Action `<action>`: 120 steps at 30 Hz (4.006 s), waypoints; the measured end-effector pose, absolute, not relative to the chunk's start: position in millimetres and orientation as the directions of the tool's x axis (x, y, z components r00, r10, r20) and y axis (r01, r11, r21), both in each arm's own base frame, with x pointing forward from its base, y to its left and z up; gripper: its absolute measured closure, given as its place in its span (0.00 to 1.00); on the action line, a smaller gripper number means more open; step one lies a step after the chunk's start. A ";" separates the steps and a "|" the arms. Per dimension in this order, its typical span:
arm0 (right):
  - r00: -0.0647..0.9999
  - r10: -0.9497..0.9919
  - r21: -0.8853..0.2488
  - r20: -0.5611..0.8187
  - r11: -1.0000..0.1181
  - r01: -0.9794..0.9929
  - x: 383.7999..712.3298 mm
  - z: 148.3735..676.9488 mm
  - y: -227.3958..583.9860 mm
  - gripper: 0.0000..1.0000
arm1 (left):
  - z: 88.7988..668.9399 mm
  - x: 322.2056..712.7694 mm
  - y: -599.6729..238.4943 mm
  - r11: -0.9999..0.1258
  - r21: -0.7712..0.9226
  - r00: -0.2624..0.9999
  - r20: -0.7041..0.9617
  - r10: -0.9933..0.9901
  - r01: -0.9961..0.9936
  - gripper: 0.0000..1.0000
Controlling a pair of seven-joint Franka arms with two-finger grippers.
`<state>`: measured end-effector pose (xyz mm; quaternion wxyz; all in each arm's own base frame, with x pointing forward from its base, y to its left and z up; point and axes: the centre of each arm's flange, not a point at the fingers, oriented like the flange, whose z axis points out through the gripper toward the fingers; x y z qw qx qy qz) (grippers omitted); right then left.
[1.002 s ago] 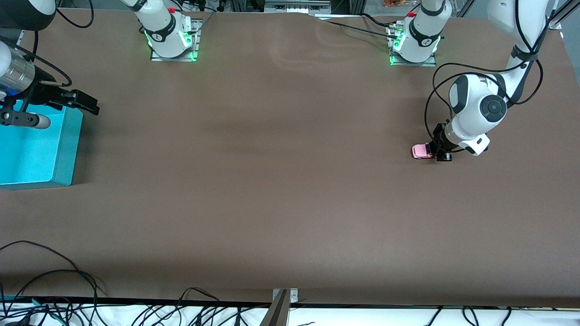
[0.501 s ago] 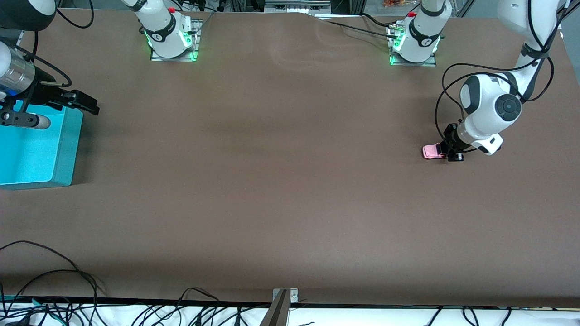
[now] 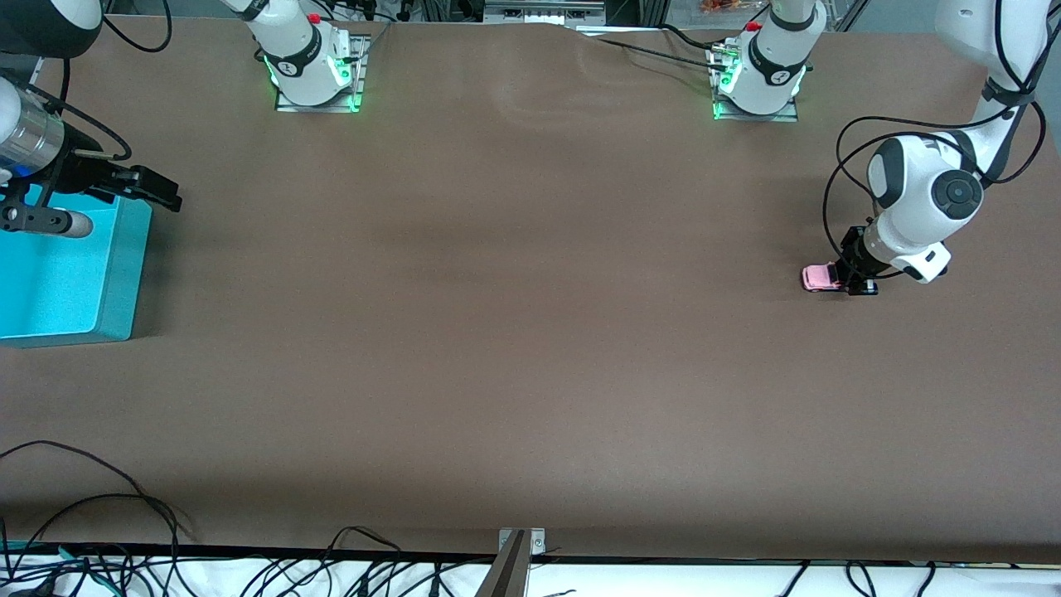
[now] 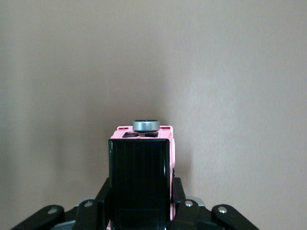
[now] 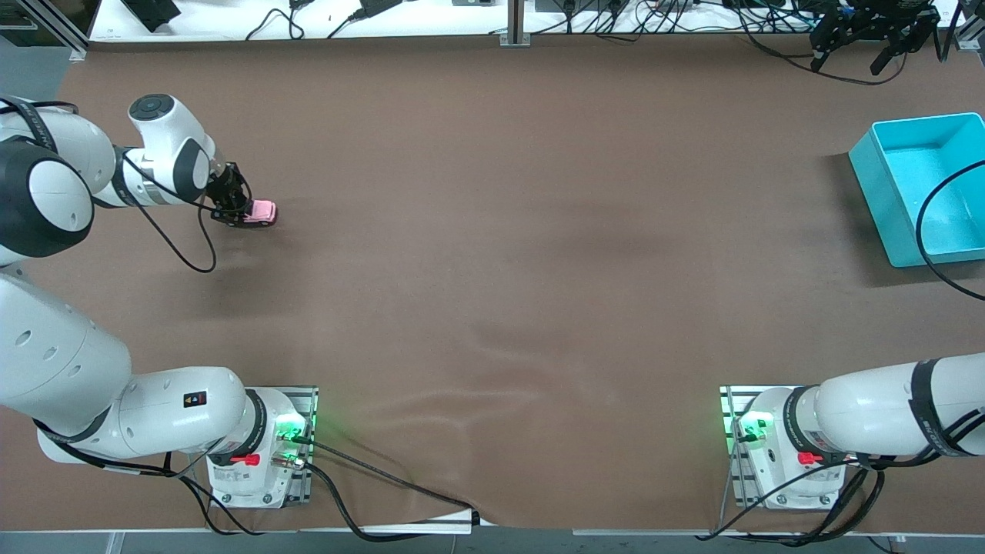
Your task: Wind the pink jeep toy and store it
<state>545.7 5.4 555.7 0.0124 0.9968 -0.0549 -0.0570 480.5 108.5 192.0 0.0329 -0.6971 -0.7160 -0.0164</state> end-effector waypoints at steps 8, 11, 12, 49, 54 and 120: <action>0.987 -0.111 0.031 -0.113 -0.994 -0.108 545.8 555.4 5.4 0.00 | 191.9 479.7 130.1 0.032 -0.018 -0.030 0.082 0.996 0.999 0.49; 0.987 -0.111 0.031 -0.112 -0.994 -0.108 545.9 555.5 5.4 0.00 | 191.7 479.0 143.1 0.029 -0.016 -0.028 0.097 0.995 0.999 0.49; 0.987 -0.111 0.031 -0.112 -0.994 -0.108 546.0 555.5 5.4 0.00 | 191.6 478.6 148.4 0.030 -0.015 -0.029 0.101 0.994 0.999 0.49; 0.988 -0.112 0.031 -0.111 -0.994 -0.109 546.7 556.3 5.4 0.00 | 188.8 476.5 233.2 0.029 0.001 -0.029 0.196 0.980 1.000 0.49; 0.988 -0.112 0.031 -0.110 -0.994 -0.109 546.9 556.4 5.4 0.00 | 188.5 476.7 234.9 0.027 0.001 -0.027 0.199 0.980 1.000 0.48; 0.975 -0.097 0.034 -0.200 -0.995 -0.092 537.3 553.8 -9.3 0.00 | 559.2 560.1 72.7 -0.917 -0.027 0.916 -0.028 0.399 0.399 0.00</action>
